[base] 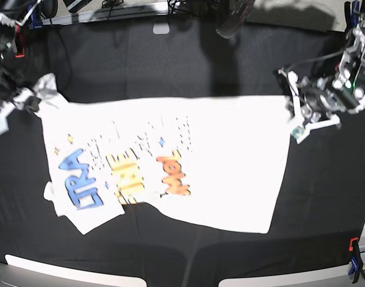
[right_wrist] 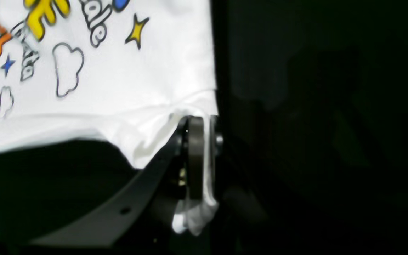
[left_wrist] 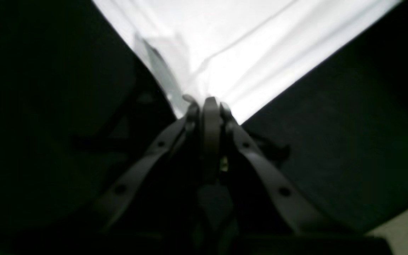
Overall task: Layout the t-shirt on the table in an organized manner, then fold the t-shirt properly
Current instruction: 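Swing the shirt down and lay it flat, print side up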
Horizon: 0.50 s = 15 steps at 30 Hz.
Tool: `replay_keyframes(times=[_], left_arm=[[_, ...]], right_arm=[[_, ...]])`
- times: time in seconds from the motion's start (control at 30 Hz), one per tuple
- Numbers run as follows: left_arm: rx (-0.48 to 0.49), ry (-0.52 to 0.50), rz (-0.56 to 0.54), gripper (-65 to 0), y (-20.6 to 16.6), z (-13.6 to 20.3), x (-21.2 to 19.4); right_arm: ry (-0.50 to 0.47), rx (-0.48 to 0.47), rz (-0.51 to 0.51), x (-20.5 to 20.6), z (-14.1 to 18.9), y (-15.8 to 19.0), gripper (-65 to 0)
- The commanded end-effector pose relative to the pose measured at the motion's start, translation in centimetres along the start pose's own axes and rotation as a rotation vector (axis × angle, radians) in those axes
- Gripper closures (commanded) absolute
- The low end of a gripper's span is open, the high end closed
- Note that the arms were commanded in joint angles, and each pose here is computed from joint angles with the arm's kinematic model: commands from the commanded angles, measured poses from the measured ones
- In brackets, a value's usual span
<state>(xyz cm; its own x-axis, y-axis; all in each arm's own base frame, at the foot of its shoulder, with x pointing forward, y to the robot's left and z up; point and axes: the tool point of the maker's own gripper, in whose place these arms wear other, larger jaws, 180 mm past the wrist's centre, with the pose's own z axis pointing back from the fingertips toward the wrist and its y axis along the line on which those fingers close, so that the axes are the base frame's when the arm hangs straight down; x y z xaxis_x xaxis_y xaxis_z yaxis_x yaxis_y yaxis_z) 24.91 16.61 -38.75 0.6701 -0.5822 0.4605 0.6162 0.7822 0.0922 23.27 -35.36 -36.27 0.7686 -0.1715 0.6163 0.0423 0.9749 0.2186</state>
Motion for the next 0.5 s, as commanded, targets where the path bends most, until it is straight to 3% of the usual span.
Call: replay_keyframes(times=[0.0,0.17,0.27,0.37,0.47], left_arm=[[0.036,-0.005,-0.025,0.0,0.8,0.8,0.2],[0.012,-0.026,-0.071,0.0,-1.7,1.9,0.1],[0.090,-0.009,-0.145,0.0,-1.0,2.7,-0.3],[0.178,0.025,-0.131,0.0,0.7,3.5,-1.2],[0.175,0.088,-0.142,0.0,0.6,3.7,-3.2]], right_arm=[[-0.036,-0.033,0.021,1.1,1.3,-1.1,0.0],[0.008,-0.035,-0.024,-2.1,2.6,-1.8,0.0],[0.034,-0.015,-0.045,-3.8,3.0,-1.6,0.0],[0.074,-0.015,-0.056,-5.7,3.5,-1.7,0.0],[0.119,-0.015,-0.070,-7.7,4.2,-1.8,0.0]])
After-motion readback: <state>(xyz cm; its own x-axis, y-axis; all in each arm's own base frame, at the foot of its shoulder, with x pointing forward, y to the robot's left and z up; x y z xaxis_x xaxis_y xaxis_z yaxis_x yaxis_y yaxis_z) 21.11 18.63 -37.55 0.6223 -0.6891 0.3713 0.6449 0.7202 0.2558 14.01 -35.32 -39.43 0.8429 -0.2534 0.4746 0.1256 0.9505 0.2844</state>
